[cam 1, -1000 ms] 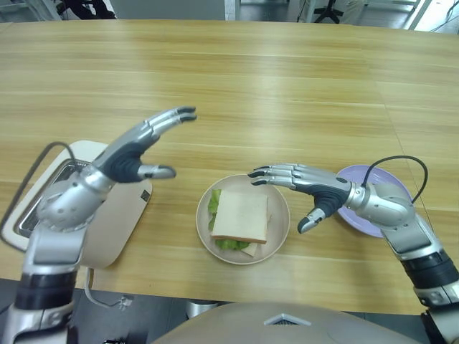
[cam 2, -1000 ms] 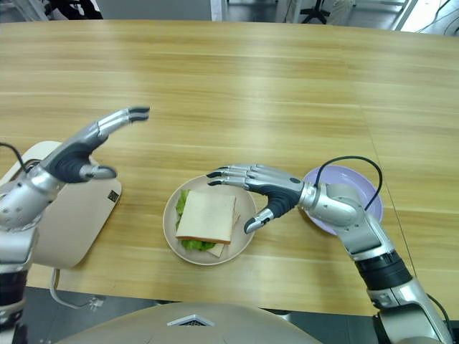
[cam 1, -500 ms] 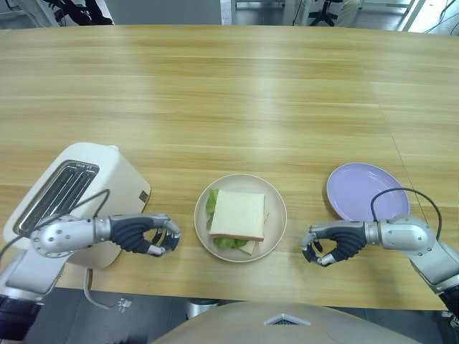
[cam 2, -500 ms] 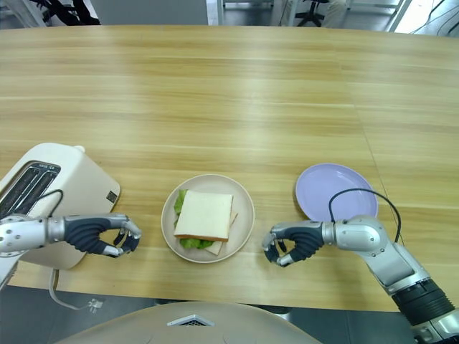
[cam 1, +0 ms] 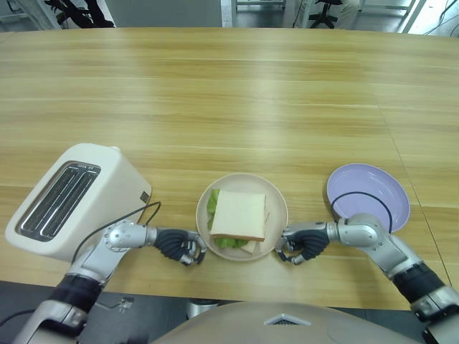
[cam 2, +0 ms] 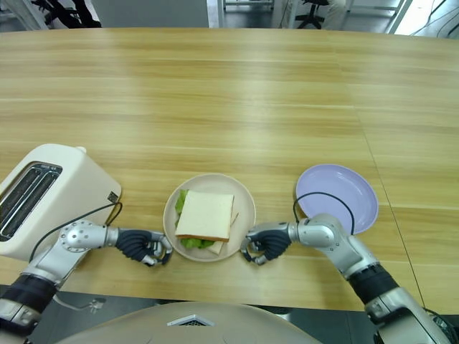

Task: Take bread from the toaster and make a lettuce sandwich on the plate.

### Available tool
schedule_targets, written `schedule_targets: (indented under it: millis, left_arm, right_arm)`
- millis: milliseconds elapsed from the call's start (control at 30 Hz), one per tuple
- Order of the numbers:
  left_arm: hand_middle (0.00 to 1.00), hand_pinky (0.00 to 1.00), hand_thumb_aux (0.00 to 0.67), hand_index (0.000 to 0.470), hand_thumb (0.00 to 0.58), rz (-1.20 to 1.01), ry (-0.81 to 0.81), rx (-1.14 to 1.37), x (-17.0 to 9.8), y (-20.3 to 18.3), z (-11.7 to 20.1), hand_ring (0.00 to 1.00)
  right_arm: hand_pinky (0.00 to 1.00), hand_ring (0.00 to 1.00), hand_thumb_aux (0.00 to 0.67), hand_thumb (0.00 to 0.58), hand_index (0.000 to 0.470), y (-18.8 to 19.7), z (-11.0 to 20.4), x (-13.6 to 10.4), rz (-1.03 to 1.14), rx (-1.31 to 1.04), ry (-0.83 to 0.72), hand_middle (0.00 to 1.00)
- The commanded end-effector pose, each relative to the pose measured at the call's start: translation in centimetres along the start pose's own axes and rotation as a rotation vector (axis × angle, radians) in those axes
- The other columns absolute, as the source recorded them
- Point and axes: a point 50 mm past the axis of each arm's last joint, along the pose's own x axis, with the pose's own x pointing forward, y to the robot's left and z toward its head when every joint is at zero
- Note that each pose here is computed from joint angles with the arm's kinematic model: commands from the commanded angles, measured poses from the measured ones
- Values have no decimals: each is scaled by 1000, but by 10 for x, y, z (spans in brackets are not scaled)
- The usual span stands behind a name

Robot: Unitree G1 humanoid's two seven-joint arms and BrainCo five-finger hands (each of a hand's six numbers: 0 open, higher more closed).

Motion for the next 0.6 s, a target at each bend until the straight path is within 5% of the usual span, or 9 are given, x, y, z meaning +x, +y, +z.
schedule_targets:
  millis: [33,600]
  left_arm:
    - [1000,1000,670,460,580,97,22,2,23,6,-7,1000]
    - [1000,1000,670,460,580,616,85,-83,81,75,-17,1000]
  right_arm:
    - [1000,1000,670,580,460,-9,-6,9,-96,-88,11,1000]
    - [1000,1000,670,580,460,-60,-59,46,-555,-343,289,1000]
